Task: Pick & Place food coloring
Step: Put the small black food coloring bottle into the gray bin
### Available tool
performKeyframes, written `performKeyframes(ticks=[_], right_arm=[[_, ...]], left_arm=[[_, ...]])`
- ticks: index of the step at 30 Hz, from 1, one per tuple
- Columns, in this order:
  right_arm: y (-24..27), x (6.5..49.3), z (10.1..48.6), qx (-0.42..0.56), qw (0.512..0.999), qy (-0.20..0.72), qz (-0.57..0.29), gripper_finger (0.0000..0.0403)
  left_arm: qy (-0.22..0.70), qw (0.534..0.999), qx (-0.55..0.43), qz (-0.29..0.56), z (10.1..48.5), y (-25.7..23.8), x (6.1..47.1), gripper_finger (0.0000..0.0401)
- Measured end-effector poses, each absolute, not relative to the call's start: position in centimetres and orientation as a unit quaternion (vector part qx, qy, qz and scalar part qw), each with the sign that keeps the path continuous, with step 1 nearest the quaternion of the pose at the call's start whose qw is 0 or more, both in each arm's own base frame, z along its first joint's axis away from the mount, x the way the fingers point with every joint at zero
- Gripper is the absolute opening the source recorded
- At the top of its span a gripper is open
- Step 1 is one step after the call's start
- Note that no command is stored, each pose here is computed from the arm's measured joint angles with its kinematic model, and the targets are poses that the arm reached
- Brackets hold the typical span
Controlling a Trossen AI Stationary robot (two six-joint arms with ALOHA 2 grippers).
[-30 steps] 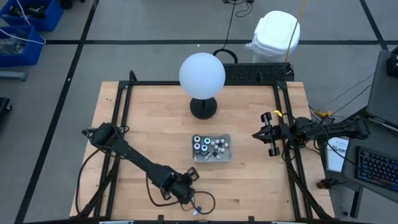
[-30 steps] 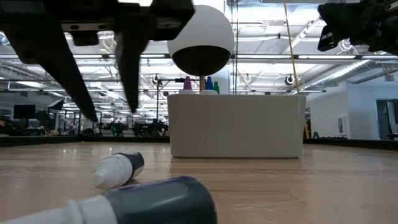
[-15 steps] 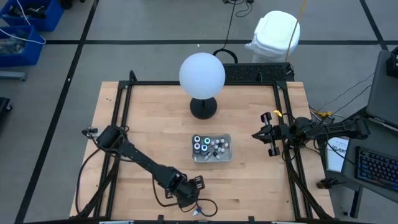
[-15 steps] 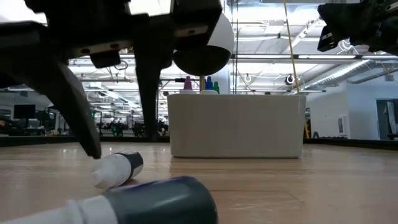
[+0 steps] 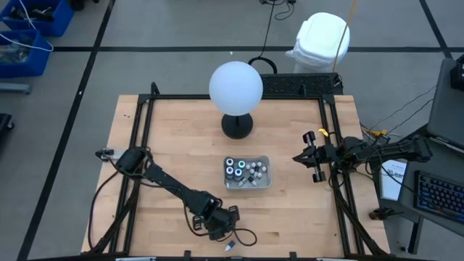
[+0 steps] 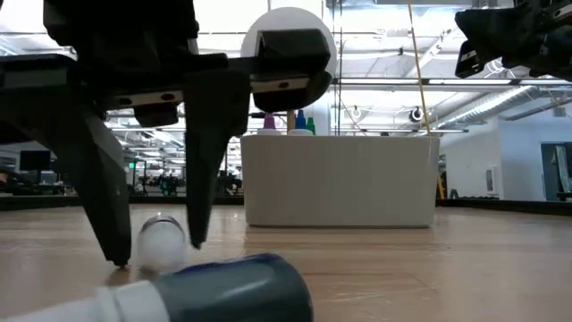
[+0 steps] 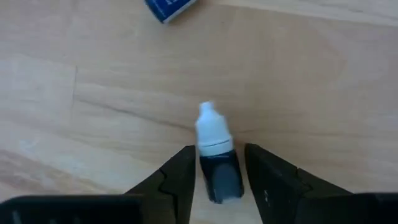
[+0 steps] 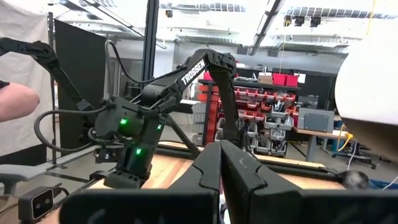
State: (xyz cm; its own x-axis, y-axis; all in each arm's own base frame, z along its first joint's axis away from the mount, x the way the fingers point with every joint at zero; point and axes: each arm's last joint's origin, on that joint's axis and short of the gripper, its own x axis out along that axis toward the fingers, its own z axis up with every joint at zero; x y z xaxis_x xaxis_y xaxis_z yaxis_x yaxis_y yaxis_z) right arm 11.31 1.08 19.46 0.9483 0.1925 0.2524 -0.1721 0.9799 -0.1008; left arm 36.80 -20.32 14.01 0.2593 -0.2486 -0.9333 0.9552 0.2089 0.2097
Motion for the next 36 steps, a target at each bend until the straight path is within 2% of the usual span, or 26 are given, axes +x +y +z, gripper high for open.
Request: performKeyframes(ticks=[11,16,20,29,36], right_arm=[[1.1,11.3,19.5,-0.036,0.986,-0.131,0.093,0.0000],[1.1,11.3,19.5,-0.036,0.986,-0.131,0.092,0.0000],[1.1,11.3,19.5,-0.036,0.986,-0.132,0.092,0.0000],[1.1,11.5,19.4,-0.063,0.986,-0.128,0.088,0.0000],[1.5,12.3,19.1,-0.096,0.984,-0.116,0.097,0.0000]], left_arm=[[0.424,0.682,0.378,-0.460,13.7,-19.3,37.4,0.0074],[0.429,0.685,0.377,-0.452,13.7,-19.2,37.4,0.0079],[0.432,0.699,0.399,-0.407,14.4,-18.8,37.6,0.0078],[0.412,0.772,0.352,-0.332,18.7,-17.0,38.1,0.0075],[0.271,0.852,0.309,-0.324,26.1,-17.1,37.3,0.0075]])
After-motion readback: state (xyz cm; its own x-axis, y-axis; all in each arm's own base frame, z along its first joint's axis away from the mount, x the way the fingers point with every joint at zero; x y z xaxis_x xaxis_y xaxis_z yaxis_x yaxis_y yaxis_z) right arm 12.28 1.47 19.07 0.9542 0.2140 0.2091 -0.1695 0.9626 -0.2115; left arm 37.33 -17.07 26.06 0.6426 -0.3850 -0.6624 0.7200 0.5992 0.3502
